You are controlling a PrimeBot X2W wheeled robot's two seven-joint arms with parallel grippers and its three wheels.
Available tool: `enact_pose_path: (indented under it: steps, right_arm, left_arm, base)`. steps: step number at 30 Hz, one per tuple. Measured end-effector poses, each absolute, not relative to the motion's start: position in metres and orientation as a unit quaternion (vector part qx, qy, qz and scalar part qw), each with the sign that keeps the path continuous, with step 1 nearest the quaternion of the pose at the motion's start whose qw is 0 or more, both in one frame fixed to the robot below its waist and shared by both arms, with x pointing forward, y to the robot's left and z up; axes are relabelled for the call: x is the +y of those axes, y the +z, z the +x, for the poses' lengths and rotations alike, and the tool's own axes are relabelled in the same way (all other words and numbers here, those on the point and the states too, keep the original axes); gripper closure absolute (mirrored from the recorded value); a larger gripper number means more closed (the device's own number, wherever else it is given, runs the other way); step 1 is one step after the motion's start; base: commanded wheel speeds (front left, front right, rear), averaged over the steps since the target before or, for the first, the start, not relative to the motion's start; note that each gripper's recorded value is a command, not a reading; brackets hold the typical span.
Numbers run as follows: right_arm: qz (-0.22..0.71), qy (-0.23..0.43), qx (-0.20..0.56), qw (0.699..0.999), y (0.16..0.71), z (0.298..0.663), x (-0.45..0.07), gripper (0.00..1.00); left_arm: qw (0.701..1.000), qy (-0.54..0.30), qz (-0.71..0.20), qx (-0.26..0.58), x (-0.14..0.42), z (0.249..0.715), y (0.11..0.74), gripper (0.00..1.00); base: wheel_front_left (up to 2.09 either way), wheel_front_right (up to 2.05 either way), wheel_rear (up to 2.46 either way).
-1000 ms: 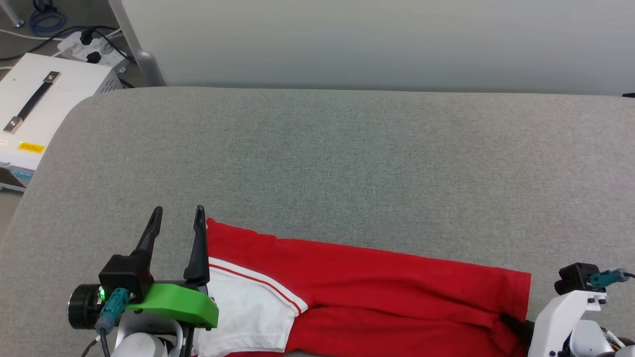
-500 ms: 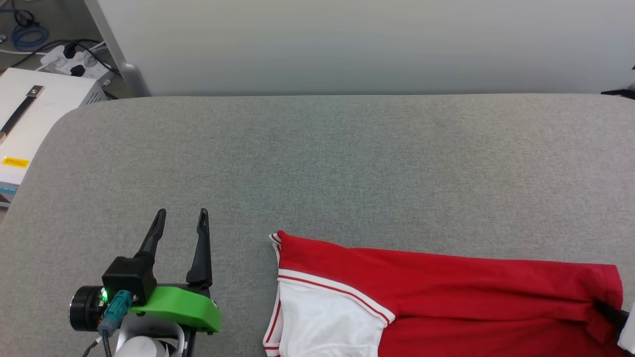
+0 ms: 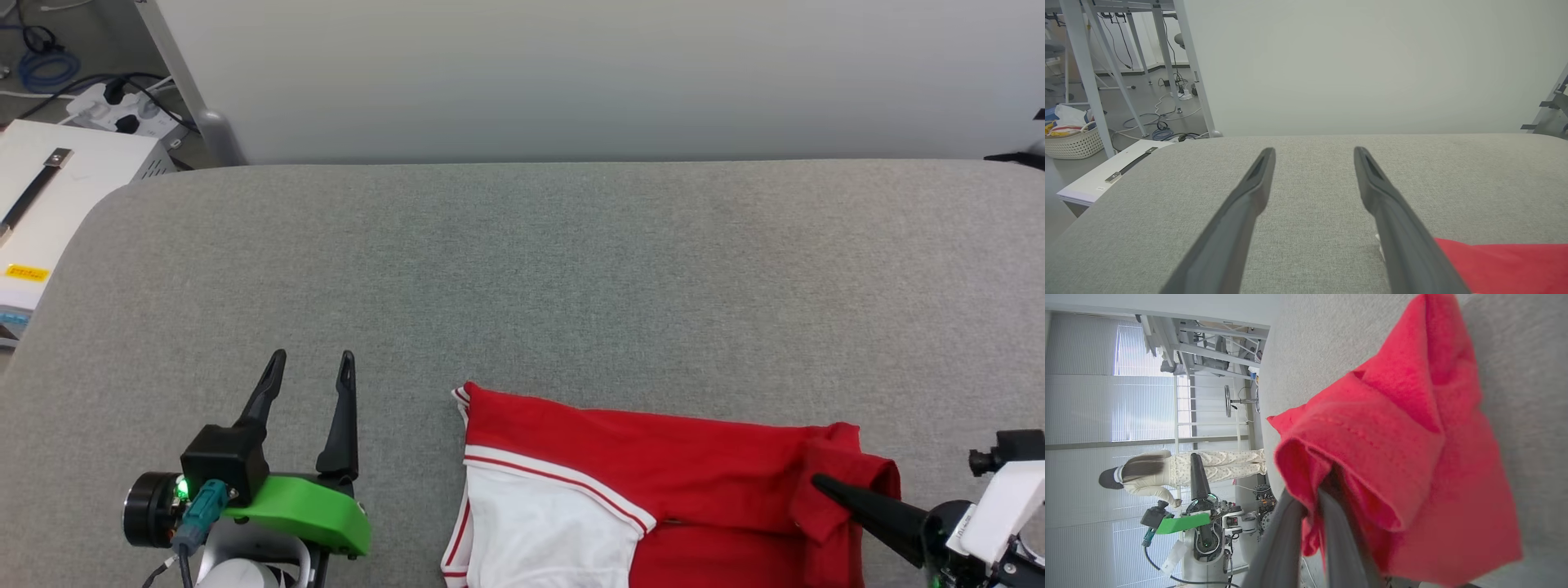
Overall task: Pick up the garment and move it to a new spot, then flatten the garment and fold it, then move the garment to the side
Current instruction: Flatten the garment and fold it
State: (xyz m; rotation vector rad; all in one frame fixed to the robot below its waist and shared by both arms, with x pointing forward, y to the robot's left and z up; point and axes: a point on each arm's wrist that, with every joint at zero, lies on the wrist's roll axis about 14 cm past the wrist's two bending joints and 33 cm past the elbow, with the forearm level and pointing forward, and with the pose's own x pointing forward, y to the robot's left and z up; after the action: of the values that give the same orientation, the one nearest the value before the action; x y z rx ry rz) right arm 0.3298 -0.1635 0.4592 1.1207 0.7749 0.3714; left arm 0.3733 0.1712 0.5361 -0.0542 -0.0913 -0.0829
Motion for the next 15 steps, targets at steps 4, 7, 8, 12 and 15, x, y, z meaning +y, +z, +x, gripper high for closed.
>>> enact_pose_path:
  steps: [4,7,8,12,15]
  right_arm:
    - [0.557,0.213,0.353,0.721,0.466,0.333,-0.142,1.00]
    - [0.582,0.255,0.360,0.683,0.471,0.336,-0.112,1.00]
    - [0.590,0.268,0.363,0.670,0.472,0.337,-0.100,1.00]
    - [0.601,0.324,0.383,0.622,0.479,0.341,-0.037,1.00]
    - [0.592,0.345,0.398,0.610,0.479,0.342,-0.010,1.00]
  left_arm:
    - [0.998,-0.037,-0.027,-0.044,0.174,0.371,0.535,0.00]
    - [0.998,-0.034,-0.029,-0.043,0.175,0.369,0.535,0.00]
    - [0.998,-0.032,-0.030,-0.043,0.177,0.369,0.535,0.00]
    - [0.998,-0.017,-0.034,-0.045,0.184,0.373,0.536,0.00]
    - [0.998,-0.009,-0.033,-0.046,0.189,0.376,0.535,0.00]
  base:
    - [0.00,0.00,0.00]
    - [0.00,0.00,0.00]
    - [0.00,0.00,0.00]
    - [0.00,0.00,0.00]
    - [0.00,0.00,0.00]
